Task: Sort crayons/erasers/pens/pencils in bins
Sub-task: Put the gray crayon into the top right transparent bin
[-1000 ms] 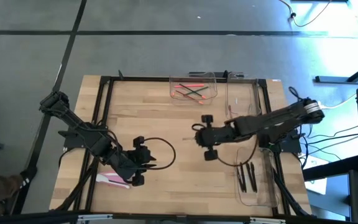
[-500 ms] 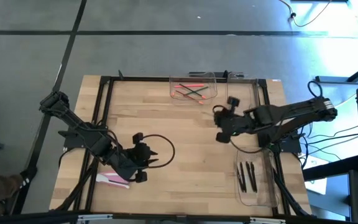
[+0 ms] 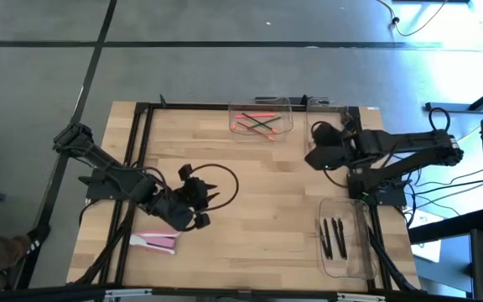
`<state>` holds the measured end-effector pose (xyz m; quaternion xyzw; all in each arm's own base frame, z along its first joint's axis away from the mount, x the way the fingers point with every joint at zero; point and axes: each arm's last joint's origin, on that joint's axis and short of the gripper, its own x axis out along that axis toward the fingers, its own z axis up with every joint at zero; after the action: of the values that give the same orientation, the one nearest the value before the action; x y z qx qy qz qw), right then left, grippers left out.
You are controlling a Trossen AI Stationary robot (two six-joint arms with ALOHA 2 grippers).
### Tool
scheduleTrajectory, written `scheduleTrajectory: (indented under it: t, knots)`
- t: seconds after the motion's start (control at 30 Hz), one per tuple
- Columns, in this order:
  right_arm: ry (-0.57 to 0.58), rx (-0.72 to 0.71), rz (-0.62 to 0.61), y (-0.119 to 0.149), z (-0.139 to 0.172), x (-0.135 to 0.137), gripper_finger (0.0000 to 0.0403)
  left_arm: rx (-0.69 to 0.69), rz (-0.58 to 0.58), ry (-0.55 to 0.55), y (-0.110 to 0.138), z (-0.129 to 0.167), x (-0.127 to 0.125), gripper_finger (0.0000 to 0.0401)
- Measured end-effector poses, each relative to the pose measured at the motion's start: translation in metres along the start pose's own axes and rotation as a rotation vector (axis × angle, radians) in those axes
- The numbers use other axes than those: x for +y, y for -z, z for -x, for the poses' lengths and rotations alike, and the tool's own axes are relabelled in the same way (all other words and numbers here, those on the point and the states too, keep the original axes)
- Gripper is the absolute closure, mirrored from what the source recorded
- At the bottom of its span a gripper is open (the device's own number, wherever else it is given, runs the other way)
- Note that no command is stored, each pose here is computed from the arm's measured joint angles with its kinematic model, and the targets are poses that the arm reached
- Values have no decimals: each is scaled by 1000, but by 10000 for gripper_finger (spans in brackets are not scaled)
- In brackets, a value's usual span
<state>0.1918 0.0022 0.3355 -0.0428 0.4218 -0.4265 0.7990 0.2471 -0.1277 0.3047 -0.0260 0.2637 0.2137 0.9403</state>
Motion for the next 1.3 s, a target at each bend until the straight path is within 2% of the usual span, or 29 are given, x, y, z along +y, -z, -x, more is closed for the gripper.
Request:
scheduleTrajectory:
  t: [0.23, 0.47, 0.9, 1.1, 1.3]
  knots:
    - [110, 121, -190, 11, -25, -11, 363, 6, 7, -3, -1, -2, 2, 312]
    - [184, 300, -276, 36, -65, -15, 363, 22, 8, 20, -1, -2, 1, 312]
    - [130, 382, -364, 74, -125, -6, 363, 23, 7, 21, 0, -2, 1, 312]
    - [135, 417, -394, 91, -140, -6, 363, 25, 5, 20, 0, -2, 1, 312]
    - [152, 418, -421, 95, -145, -8, 363, 26, 4, 20, 0, -2, 1, 312]
